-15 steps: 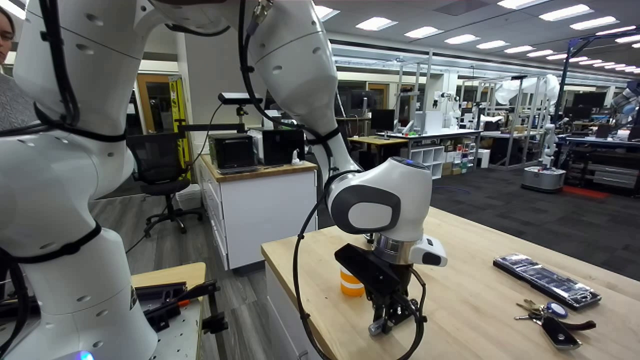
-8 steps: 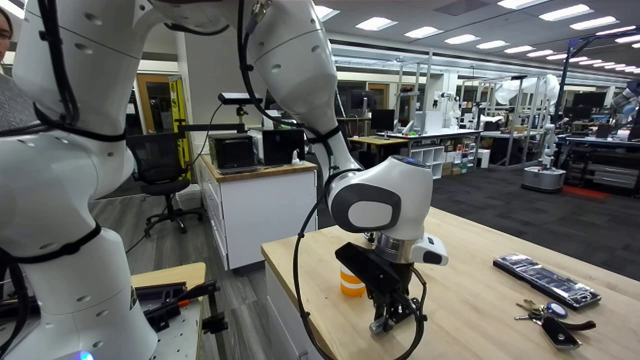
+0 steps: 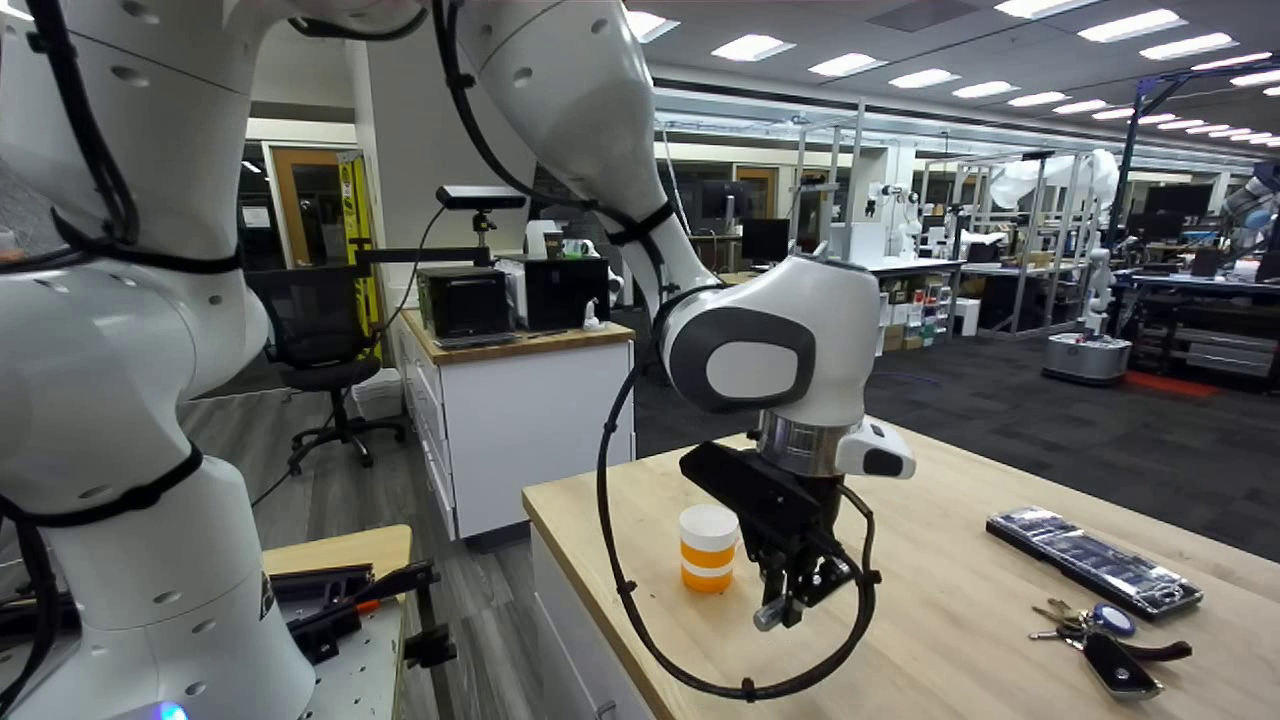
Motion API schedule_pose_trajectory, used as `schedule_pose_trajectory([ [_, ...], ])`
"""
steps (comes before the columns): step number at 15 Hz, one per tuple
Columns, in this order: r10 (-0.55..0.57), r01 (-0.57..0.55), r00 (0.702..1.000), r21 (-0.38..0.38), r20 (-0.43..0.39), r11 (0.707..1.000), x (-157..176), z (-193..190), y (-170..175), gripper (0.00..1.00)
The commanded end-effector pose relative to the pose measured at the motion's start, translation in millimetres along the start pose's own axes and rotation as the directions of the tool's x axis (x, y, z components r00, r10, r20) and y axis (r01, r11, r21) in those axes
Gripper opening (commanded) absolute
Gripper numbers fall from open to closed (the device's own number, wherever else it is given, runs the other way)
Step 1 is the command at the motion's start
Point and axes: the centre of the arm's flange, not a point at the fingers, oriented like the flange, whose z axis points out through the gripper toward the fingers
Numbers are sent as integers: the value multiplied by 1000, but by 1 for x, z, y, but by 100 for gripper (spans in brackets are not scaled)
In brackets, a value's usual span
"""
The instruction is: Put the marker inside the mug cup
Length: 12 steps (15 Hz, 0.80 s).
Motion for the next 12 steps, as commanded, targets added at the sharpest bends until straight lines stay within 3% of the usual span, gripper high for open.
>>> schedule_pose_trajectory([
  [1,-63,63,998,13,30,998,-6,-45,2,6],
  [7,-218,214,970,47,109,976,-2,-95,-6,6],
  [12,-376,368,889,81,260,926,9,-111,-24,6],
])
